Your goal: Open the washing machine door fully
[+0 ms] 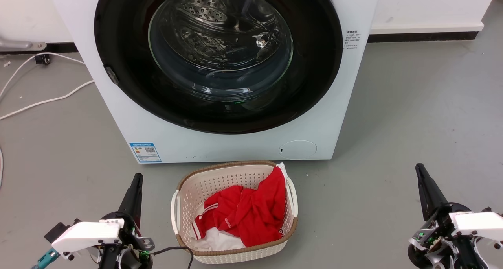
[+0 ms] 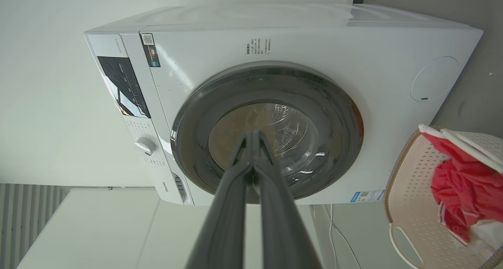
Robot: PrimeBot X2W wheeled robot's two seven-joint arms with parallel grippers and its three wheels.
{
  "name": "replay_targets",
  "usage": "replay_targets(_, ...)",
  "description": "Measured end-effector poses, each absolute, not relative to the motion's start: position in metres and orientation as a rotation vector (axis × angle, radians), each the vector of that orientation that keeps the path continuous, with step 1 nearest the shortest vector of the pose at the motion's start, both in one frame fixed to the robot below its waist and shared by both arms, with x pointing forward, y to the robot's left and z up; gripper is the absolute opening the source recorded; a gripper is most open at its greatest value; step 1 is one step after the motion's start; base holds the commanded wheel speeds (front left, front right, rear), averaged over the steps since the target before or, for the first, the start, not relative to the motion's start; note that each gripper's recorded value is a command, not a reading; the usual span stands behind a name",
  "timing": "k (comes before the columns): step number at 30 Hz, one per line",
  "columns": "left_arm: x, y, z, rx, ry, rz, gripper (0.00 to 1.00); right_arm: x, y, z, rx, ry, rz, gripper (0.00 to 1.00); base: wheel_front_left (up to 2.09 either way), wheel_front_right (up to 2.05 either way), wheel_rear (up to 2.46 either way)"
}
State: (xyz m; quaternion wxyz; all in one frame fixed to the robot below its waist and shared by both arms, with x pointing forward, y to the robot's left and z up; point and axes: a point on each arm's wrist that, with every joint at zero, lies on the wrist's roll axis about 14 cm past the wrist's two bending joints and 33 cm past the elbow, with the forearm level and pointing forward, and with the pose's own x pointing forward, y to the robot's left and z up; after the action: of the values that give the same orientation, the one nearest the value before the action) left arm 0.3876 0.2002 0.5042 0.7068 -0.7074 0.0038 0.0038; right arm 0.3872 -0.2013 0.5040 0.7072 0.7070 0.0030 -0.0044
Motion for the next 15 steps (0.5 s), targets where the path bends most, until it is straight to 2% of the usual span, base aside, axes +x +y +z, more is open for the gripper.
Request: replay_targets(15,0.3876,0.2001,0.5042,-1.572,0.009,0.008,0.00,0.3872,-0.2014,0.5040,1.569,0.006,-0.010,0.00,0.00,0.00,0.00)
